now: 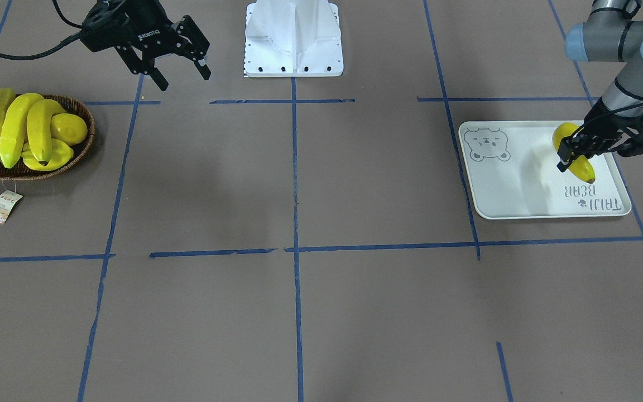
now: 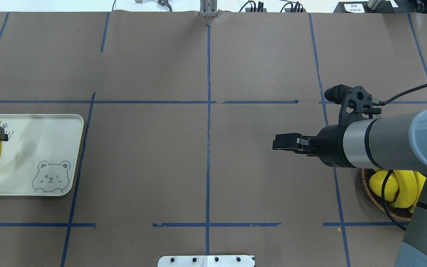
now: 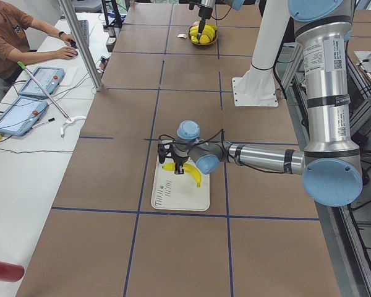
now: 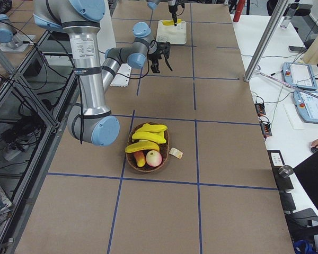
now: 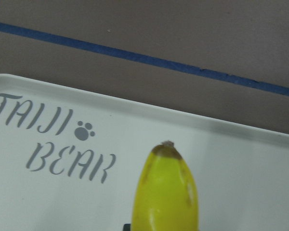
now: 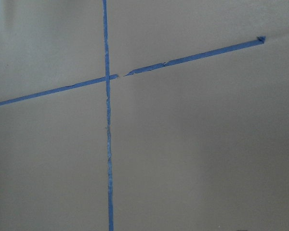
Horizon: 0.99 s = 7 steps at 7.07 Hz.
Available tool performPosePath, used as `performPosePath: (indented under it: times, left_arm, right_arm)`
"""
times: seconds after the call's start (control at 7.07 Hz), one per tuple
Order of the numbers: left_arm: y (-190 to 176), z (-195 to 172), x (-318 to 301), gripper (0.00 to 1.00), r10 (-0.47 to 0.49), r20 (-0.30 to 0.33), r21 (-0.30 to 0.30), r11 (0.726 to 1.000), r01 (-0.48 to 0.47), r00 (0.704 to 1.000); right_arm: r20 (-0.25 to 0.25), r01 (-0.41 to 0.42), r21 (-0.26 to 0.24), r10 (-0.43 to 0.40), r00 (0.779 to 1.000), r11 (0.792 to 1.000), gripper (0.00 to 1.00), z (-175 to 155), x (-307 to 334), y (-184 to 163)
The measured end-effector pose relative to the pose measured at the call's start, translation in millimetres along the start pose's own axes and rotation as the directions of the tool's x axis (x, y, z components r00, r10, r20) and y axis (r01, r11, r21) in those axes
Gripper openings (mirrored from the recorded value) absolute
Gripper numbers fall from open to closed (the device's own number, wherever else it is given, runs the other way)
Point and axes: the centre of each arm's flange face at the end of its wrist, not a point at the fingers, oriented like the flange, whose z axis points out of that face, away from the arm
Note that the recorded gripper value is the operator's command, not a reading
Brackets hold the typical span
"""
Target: Transfer all bananas from basket to plate
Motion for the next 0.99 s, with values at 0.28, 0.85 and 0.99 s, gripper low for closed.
performPosePath:
  times: [0.28, 0.85, 0.99]
  left_arm:
    - [-4, 9, -17, 0.99, 0.034, 0.043, 0.017, 0.999, -0.035, 0.999]
    - [-14, -10, -14, 1.00, 0.054, -0.007, 0.014, 0.998, -0.053, 0.999]
    - [-21, -32, -7, 1.00, 0.042, -0.070, -0.003, 0.999, -0.042, 0.997]
  right_arm:
    - [0.001, -0.001, 0.000, 0.001, 1.000, 1.000, 1.00, 0, 0, 0]
    - [-0.024, -0.005, 0.011, 0.005, 1.000, 1.000, 1.00, -4, 15, -5]
    - [-0.068, 0.019, 0.016, -0.018, 0.998, 1.000, 1.00, -6, 37, -10]
